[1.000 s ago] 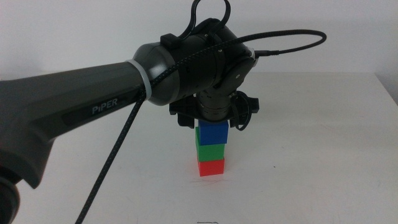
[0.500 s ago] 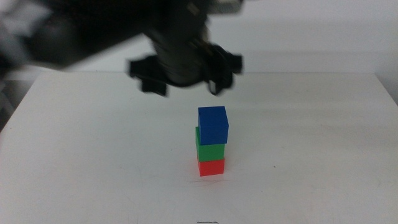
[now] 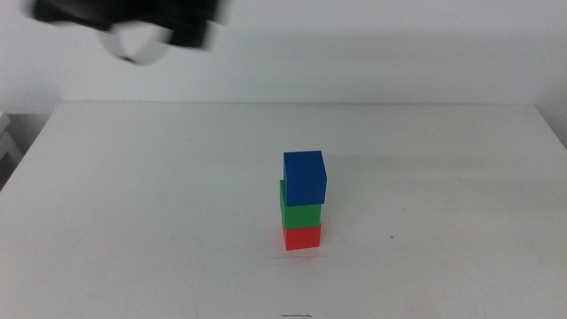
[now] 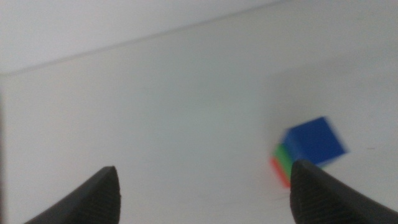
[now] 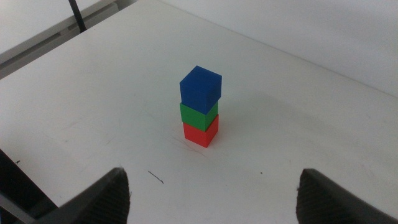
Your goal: Stack red cubes first, then green, then blue cubes in a specific spot.
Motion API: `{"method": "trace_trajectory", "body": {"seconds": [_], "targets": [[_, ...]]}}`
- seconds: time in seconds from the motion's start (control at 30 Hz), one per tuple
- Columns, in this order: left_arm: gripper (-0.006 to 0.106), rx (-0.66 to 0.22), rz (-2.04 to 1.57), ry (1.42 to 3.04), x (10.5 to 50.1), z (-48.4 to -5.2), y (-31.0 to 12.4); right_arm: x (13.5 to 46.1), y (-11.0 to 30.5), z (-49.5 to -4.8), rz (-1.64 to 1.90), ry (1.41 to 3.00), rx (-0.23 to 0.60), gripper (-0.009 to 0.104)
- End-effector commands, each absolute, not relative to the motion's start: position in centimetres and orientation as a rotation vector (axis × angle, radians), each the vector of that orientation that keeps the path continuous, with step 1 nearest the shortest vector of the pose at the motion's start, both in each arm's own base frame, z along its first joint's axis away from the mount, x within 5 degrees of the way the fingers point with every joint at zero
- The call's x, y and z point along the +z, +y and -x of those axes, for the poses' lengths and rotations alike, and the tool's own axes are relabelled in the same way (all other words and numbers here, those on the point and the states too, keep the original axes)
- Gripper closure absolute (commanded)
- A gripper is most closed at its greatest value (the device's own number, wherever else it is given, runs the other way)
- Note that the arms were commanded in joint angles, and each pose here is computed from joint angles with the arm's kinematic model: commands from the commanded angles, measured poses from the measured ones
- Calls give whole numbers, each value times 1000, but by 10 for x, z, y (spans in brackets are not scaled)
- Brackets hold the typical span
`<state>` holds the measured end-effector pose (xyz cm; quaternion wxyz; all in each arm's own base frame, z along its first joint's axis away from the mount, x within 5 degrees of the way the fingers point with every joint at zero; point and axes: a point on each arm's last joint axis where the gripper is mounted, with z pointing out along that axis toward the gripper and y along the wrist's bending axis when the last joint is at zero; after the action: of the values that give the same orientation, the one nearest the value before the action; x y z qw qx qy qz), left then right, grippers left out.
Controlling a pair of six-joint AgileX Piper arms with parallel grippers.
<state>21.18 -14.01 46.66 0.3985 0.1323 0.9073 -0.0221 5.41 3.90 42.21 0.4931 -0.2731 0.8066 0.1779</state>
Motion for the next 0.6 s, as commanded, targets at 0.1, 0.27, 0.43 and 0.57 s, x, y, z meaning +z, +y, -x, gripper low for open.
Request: {"method": "trace_trajectory", "body": {"seconds": [0.1,0.27,0.43,0.57], "targets": [[7,-19,-363,2213,501,-182,-73,433,40,-57,652,1865,430,16],[8,59,-266,2059,523,-161,-32,433,39,-57,651,1863,425,16],[8,56,-219,1977,534,-143,-23,433,39,-57,651,1863,425,16],[8,50,-209,1934,539,-135,-21,433,39,-57,651,1863,425,16]]}}
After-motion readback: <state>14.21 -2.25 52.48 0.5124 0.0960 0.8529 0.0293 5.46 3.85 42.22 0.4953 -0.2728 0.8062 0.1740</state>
